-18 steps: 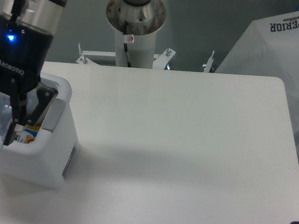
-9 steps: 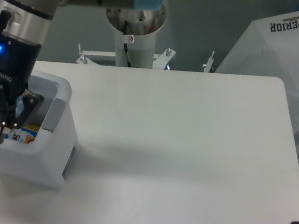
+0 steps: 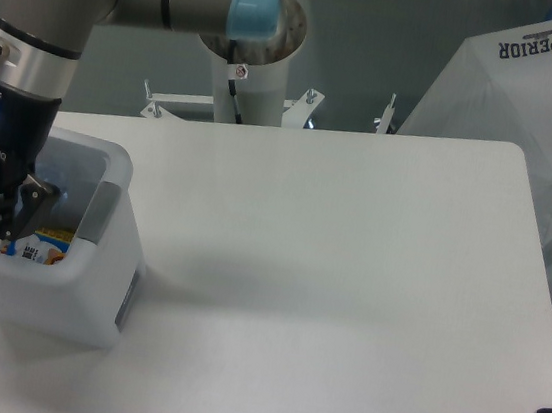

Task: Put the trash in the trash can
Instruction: 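Lower the bottle into the bin and open the gripper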

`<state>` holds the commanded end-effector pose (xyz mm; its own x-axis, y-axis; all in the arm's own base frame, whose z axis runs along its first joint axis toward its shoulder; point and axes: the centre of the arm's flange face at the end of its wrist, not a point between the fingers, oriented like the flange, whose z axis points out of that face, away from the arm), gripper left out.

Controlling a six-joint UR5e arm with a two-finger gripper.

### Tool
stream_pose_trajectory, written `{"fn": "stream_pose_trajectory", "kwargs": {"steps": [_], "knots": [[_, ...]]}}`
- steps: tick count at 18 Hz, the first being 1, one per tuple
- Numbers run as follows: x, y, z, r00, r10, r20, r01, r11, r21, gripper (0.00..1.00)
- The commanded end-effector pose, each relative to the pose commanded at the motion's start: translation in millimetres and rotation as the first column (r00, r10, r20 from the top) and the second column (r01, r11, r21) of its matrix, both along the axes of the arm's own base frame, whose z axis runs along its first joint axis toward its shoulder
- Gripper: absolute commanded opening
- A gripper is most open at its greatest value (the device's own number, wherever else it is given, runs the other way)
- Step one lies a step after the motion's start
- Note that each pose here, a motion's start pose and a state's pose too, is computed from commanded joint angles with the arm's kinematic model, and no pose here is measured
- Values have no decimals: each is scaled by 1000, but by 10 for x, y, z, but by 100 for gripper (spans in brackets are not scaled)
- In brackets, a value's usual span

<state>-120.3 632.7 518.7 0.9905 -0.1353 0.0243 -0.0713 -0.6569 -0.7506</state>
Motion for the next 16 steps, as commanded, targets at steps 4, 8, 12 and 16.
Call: {"fn": "stream_pose_trajectory", "kwargs": {"steps": [4, 8, 12, 16], "knots": [[14, -28, 17, 1000, 1, 0, -1, 1000, 3, 100], [20, -60, 88, 1000, 2, -9, -2, 1000, 20, 100], [-72, -106, 207, 1000, 19, -19, -18, 999, 38, 100], [-504, -198, 437, 995, 92, -34, -89, 993, 76, 100]]}}
